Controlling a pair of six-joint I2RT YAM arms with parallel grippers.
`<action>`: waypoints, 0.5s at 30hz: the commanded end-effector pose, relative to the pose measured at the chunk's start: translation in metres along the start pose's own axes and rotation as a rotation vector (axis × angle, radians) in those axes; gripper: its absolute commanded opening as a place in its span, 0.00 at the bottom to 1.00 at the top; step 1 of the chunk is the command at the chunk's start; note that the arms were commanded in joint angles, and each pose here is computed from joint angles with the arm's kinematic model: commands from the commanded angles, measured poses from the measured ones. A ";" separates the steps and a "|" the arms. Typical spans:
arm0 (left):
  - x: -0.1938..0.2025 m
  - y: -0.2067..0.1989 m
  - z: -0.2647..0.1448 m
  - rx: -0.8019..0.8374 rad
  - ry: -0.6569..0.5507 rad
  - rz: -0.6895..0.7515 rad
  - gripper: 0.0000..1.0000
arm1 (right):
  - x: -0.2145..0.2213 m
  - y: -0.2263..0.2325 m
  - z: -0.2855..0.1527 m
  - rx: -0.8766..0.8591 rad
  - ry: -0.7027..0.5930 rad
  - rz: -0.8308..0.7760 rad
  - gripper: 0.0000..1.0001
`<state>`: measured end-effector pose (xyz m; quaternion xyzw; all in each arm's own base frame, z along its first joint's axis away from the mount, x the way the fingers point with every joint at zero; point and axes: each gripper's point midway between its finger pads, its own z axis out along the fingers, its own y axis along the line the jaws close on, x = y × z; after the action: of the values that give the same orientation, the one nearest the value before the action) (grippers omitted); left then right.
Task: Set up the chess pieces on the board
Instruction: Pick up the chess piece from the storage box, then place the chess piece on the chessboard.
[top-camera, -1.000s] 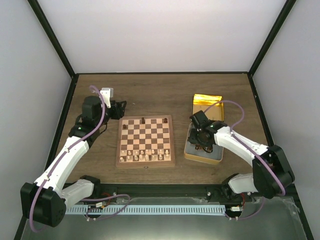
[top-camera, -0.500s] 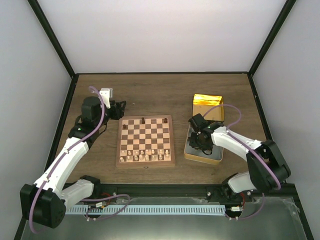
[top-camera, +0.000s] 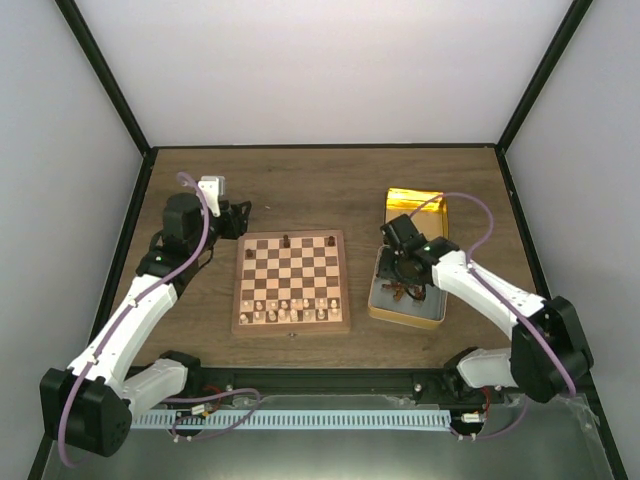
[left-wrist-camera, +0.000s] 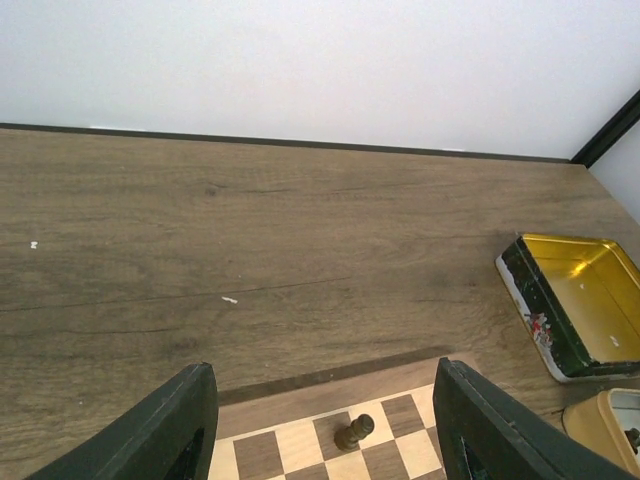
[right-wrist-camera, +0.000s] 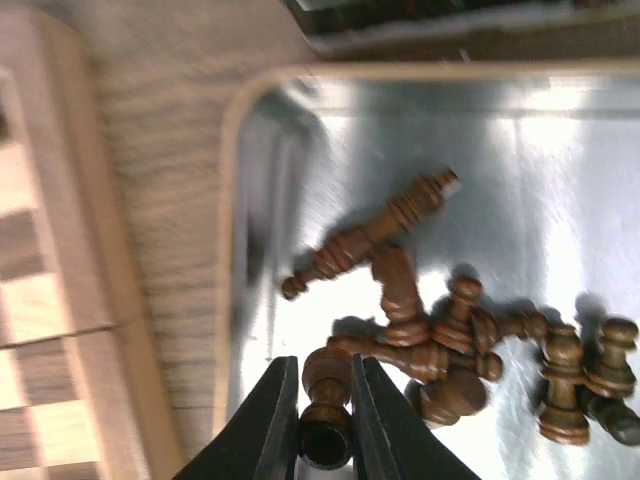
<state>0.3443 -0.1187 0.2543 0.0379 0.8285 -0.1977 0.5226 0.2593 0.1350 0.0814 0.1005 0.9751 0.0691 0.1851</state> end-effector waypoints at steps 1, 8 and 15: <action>-0.008 -0.001 -0.006 -0.004 -0.038 0.003 0.61 | -0.035 0.026 -0.029 -0.101 -0.125 0.002 0.14; -0.010 0.000 -0.009 -0.008 -0.049 0.004 0.61 | -0.052 0.059 -0.040 -0.219 -0.154 -0.039 0.14; -0.013 0.002 -0.015 -0.025 -0.066 0.003 0.61 | -0.054 0.134 -0.036 -0.315 -0.122 -0.202 0.15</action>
<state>0.3405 -0.1149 0.2628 0.0341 0.8212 -0.1941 0.5355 0.3014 0.2005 0.1370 0.0347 0.9540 0.1643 0.2483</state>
